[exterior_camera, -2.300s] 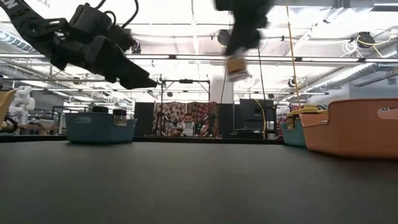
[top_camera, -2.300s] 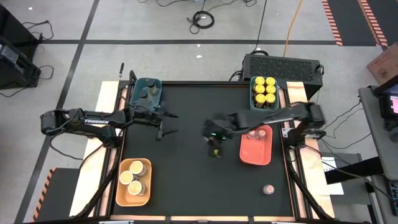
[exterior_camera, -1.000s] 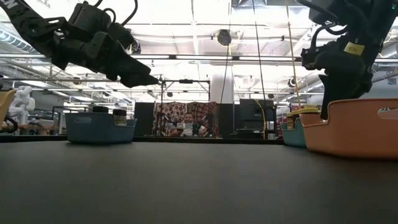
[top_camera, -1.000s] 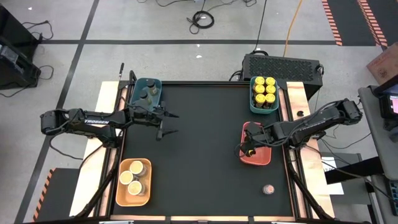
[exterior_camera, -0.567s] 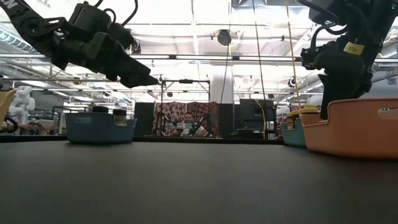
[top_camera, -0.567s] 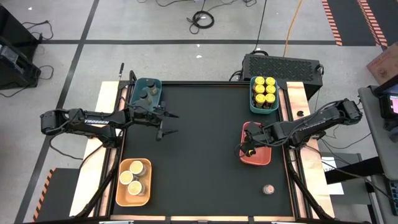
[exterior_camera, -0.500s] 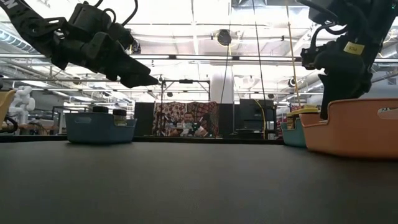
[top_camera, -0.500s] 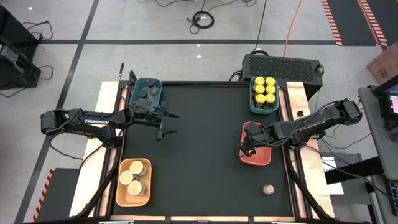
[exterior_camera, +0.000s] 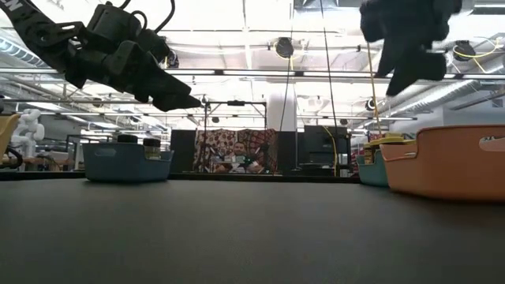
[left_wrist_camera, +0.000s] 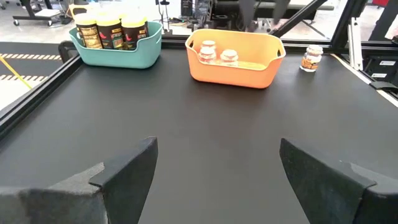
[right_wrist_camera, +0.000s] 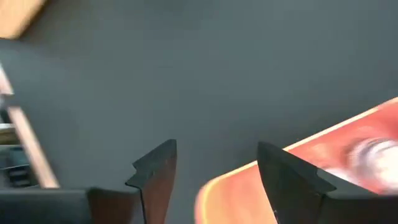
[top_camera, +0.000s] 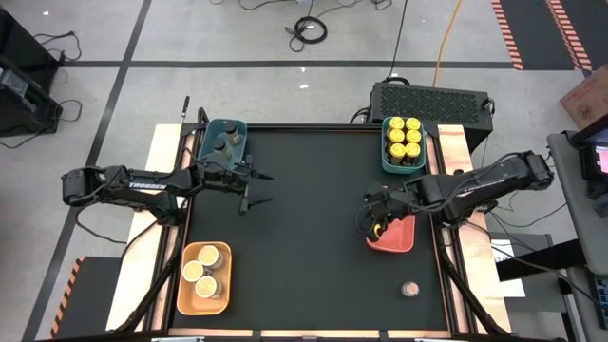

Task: Sort spices by type
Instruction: Put the brown spice bottle into the orange bin

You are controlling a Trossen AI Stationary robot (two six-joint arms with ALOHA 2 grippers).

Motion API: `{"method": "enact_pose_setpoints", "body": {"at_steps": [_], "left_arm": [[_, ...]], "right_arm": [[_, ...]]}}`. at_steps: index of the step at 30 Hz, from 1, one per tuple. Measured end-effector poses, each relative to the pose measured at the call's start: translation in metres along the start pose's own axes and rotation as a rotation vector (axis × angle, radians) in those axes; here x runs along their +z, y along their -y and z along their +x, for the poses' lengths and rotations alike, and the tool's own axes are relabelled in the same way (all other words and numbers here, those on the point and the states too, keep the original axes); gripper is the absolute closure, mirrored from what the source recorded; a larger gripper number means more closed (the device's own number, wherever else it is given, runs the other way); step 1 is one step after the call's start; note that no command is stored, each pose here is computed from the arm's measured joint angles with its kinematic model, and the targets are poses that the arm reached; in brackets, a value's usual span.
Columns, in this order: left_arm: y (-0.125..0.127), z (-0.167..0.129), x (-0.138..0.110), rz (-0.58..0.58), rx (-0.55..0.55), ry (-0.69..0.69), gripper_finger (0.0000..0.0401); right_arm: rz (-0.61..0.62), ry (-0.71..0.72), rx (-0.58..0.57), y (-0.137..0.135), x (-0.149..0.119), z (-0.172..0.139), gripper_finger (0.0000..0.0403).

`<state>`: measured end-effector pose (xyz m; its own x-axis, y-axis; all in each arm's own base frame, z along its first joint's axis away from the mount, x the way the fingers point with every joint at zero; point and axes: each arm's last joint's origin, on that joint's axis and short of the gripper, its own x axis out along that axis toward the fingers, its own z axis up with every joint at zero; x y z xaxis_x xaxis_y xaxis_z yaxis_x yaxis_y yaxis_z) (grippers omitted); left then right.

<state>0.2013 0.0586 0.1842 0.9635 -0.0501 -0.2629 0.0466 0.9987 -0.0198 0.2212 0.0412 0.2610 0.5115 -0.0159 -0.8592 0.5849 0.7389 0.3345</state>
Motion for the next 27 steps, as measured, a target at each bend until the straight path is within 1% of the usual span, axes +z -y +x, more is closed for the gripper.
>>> {"method": "enact_pose_setpoints", "body": {"at_steps": [4, 9, 13, 18, 21, 24, 27], "left_arm": [[0.0, 0.0, 0.0, -0.001, 0.0, 0.0, 0.006], [0.0, 0.0, 0.0, -0.016, -0.002, -0.001, 0.006], [0.004, 0.001, -0.003, -0.071, -0.023, -0.027, 0.006], [0.017, 0.009, -0.007, -0.104, -0.089, -0.063, 0.006], [0.026, 0.016, -0.01, -0.11, -0.102, -0.071, 0.006], [0.033, 0.023, -0.008, -0.093, -0.107, -0.026, 0.006], [0.039, 0.03, -0.008, -0.094, -0.138, 0.014, 0.006]], "right_arm": [[0.082, -0.04, 0.078, -0.012, -0.003, -0.009, 0.0188], [0.209, -0.171, 0.113, -0.026, -0.025, -0.008, 0.0188], [0.254, -0.298, 0.084, -0.039, -0.048, -0.002, 0.0188], [0.27, -0.43, 0.008, -0.049, -0.077, 0.006, 0.0188], [0.285, -0.467, -0.055, -0.05, -0.09, 0.008, 0.0188], [0.299, -0.501, -0.121, -0.051, -0.103, 0.01, 0.0188], [0.294, -0.518, -0.147, -0.055, -0.114, 0.012, 0.0188]]}}
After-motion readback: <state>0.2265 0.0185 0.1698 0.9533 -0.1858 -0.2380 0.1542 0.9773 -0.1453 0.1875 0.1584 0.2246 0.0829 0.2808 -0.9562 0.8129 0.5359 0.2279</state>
